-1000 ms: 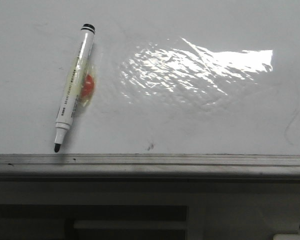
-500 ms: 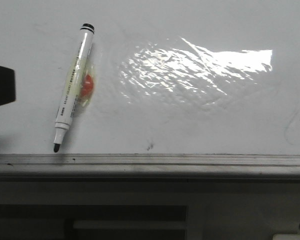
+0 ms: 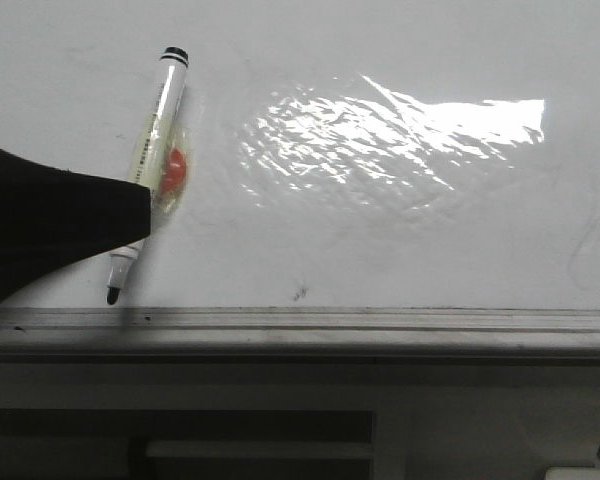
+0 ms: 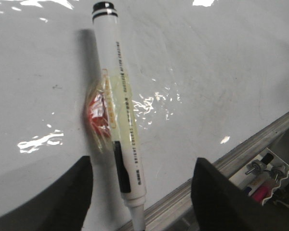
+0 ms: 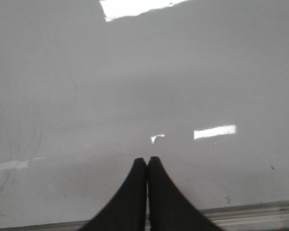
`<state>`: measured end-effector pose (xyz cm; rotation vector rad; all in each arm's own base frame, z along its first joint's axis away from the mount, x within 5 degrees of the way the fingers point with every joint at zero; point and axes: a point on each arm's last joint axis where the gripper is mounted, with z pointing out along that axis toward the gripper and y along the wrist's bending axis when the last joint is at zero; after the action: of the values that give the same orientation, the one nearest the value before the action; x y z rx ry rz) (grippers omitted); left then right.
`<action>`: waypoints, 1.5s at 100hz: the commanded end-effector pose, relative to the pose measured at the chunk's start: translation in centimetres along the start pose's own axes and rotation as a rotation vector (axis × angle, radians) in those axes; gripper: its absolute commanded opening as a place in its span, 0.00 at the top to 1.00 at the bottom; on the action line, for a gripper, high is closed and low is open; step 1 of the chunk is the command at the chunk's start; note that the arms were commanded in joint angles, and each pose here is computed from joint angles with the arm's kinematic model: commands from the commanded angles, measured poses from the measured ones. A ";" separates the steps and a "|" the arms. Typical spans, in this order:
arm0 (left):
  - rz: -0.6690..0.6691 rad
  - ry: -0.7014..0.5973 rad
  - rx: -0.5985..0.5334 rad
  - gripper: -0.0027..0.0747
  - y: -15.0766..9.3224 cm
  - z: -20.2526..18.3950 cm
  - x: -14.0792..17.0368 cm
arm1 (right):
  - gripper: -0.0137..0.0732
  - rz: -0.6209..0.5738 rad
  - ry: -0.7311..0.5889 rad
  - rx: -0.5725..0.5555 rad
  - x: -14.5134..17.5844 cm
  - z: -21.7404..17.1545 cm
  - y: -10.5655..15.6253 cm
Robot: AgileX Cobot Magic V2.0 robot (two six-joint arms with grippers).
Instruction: Write number 9 on whiteboard
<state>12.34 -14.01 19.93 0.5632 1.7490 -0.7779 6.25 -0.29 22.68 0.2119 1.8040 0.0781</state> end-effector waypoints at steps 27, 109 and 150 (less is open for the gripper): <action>-0.016 -0.101 0.027 0.66 -0.3 1.3 -0.7 | 0.91 -0.006 -0.080 -0.054 -1.7 -0.2 0.5; 0.020 -0.151 0.082 0.99 -0.7 1.8 -0.7 | 0.91 -0.304 0.181 -0.499 -5.9 0.7 6.0; 0.289 -0.163 0.385 0.99 -3.6 0.3 -1.0 | 0.48 -0.498 0.206 -0.906 -9.2 0.8 14.5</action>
<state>10.84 -16.19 19.59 0.9377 1.5102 -0.8659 10.22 10.86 31.30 -0.9118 1.9240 0.5084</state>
